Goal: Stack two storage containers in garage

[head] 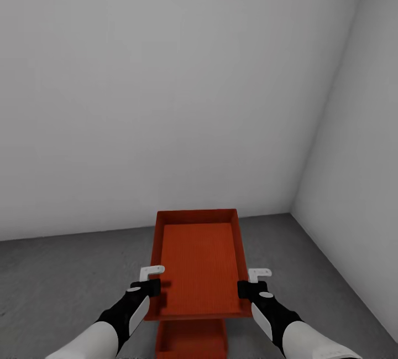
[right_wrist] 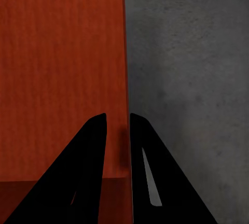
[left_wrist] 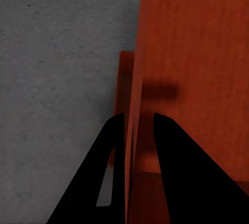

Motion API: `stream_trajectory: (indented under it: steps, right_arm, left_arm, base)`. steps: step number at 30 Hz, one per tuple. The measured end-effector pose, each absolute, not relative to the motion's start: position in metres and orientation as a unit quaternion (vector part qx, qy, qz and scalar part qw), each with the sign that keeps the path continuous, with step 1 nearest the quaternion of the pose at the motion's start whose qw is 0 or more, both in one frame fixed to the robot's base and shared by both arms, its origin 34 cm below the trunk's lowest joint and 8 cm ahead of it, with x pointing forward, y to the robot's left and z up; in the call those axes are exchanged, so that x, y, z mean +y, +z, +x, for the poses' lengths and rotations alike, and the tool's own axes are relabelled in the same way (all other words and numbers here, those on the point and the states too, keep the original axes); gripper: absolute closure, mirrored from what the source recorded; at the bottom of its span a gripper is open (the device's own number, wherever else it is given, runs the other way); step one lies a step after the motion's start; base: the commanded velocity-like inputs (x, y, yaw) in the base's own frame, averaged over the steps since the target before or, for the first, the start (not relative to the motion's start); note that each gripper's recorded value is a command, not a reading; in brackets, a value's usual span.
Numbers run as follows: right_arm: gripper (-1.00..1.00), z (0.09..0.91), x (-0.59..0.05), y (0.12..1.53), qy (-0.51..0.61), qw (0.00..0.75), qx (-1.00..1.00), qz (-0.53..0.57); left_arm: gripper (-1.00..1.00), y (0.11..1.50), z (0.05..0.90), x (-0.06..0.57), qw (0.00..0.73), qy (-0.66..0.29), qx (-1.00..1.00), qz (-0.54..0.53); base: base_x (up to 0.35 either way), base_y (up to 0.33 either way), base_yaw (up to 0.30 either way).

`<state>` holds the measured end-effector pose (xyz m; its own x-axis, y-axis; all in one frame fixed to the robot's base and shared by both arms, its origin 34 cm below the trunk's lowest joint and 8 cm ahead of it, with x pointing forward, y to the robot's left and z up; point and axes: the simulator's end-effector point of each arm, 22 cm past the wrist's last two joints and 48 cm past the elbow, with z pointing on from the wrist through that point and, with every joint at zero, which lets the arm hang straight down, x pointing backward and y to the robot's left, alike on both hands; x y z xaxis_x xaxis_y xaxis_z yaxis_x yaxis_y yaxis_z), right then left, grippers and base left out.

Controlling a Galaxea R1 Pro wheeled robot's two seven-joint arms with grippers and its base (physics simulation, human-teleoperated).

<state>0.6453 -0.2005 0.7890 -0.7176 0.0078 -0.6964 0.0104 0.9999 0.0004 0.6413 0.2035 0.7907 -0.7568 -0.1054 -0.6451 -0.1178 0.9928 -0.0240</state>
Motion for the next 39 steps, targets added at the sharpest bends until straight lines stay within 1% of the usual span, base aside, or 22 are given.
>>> stream_trajectory:
  steps: [39]
  right_arm:
    - [1.00, 0.631, -0.201, 0.756, -0.002, 0.346, 0.938, 0.005]
  left_arm:
    - [1.00, 0.758, 0.627, 0.203, 0.314, 0.011, 0.948, -0.059]
  base:
    - [0.000, 0.000, 0.000]
